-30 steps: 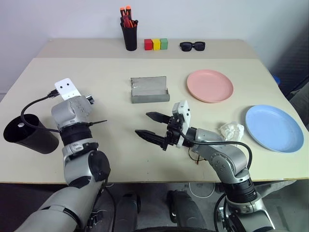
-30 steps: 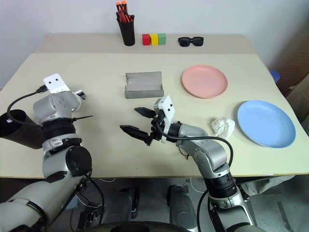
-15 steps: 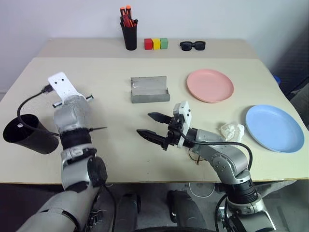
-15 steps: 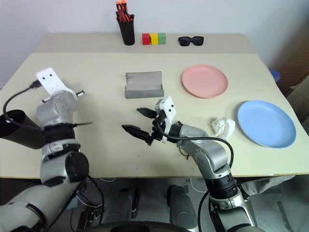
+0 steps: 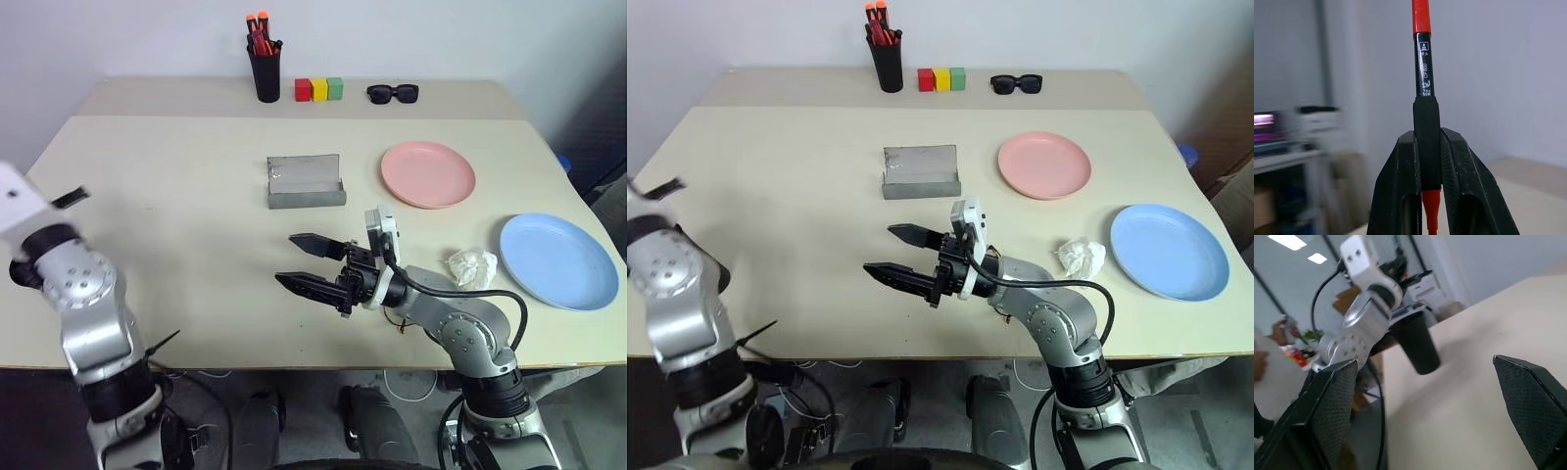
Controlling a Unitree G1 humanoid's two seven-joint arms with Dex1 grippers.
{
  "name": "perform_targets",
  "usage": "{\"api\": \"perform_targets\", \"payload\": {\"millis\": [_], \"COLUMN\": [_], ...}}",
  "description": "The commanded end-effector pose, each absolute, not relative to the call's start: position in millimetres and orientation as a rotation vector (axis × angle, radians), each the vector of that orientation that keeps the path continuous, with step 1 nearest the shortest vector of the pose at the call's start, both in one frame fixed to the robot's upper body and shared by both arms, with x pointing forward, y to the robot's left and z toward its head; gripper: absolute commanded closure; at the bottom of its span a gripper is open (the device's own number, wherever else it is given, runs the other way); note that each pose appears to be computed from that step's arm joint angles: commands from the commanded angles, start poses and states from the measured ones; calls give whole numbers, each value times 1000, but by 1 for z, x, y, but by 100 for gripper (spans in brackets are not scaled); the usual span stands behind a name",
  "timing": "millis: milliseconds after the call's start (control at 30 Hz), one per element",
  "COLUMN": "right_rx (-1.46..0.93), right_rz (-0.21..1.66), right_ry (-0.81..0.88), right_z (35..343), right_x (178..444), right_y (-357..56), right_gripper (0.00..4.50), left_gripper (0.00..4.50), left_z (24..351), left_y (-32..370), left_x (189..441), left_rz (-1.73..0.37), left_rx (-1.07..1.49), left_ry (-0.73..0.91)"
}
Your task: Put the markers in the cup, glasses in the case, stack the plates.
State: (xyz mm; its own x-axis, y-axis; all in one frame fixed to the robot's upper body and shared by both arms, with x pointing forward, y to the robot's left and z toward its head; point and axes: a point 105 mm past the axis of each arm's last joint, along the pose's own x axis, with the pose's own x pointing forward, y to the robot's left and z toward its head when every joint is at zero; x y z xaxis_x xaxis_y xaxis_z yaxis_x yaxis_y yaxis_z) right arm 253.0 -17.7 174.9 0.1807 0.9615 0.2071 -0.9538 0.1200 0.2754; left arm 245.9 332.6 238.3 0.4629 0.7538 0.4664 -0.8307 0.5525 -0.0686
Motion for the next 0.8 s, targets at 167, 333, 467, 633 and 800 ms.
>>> {"api": "perform_targets", "payload": {"millis": [167, 333, 467, 633, 800], "right_rx": [402, 403, 400, 404, 416], "right_rz": [1474, 1492, 1485, 1475, 1470], "right_ry": [8, 34, 34, 32, 34], "right_z": [184, 182, 181, 181, 181], "right_x": [247, 246, 246, 246, 246], "right_y": [-12, -9, -9, -9, -9], "right_gripper": [0, 0, 0, 0, 0], "left_gripper": [446, 446, 446, 446, 446], "left_z": [217, 197, 192, 188, 186], "left_y": [335, 332, 328, 327, 325], "left_x": [216, 217, 223, 226, 229], "left_rz": [1064, 1056, 1029, 1017, 1002], "left_rx": [178, 171, 164, 162, 157], "left_ry": [-393, -327, -316, -306, -302]}}
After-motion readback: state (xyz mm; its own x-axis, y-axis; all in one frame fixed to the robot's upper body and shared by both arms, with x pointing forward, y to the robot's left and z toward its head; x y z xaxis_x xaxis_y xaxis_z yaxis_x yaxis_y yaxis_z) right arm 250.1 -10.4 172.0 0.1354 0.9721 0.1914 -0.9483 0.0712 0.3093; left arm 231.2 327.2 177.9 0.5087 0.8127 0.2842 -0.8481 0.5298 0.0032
